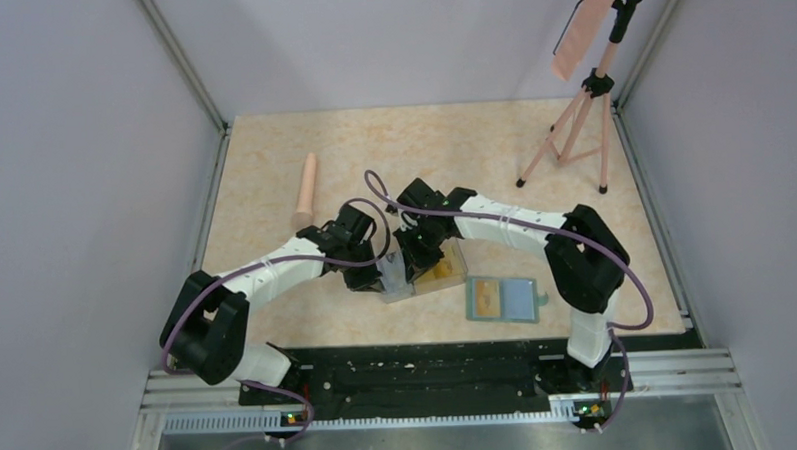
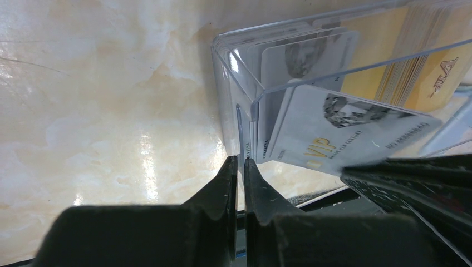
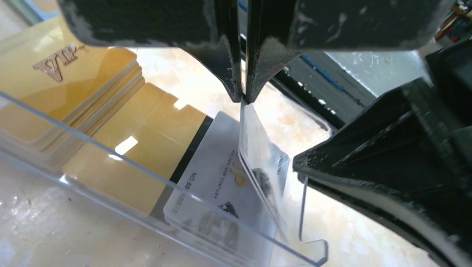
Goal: Put the credit cards into the card holder
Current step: Pick up the credit card from the storage box.
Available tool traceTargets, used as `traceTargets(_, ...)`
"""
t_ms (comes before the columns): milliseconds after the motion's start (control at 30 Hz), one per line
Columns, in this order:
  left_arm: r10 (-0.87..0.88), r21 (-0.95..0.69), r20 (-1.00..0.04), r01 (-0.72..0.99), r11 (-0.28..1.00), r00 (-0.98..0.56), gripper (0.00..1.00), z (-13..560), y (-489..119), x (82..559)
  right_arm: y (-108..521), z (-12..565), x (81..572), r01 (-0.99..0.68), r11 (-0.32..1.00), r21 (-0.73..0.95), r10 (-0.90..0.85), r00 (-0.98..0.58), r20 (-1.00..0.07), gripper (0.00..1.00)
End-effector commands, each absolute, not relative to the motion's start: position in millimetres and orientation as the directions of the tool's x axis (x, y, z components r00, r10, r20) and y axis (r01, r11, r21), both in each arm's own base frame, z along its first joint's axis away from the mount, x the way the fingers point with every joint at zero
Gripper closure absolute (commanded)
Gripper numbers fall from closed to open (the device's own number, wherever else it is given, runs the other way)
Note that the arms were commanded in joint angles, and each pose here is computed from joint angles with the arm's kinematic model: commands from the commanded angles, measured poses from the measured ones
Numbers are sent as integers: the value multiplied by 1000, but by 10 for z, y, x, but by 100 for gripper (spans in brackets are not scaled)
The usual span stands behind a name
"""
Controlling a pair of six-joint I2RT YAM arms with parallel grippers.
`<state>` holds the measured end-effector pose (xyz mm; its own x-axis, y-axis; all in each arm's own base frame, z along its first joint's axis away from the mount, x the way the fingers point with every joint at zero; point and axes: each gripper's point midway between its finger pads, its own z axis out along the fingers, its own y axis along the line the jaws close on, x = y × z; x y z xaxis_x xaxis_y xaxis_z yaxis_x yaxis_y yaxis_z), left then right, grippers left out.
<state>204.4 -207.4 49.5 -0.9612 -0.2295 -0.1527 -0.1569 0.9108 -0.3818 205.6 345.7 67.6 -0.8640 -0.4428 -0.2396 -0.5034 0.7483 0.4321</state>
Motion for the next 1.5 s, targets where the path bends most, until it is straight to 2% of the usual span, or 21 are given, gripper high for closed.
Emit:
traceTargets(0,-189,-335,-156,-128,934,-970,100,461,-2016,1994,3475,1077,2072,-526,737,425,-436,-850,-295,100)
traceTargets(500,-185,-335,-196,-111,935,-963,100,596,-2004,2059,3484,1260,2104,-494,707,506,-385,-869,-309,100)
traceTargets(767,-190,-428,-313,-40,903,-931,77,981,-2110,2211,3457,1557,2186,-445,648,618,-291,-895,-339,100)
traceTargets(1067,-262,-600,-437,61,798,-860,61,1516,-2283,2321,3374,1738,2199,-415,604,680,-245,-909,-337,100)
traceTargets(1233,-316,-648,-447,60,759,-837,60,1636,-2269,2322,3336,1699,2163,-402,603,689,-247,-915,-318,100)
traceTargets(1467,-339,-641,-396,-8,768,-853,59,1478,-2195,2280,3323,1539,2088,-385,595,706,-260,-923,-284,100)
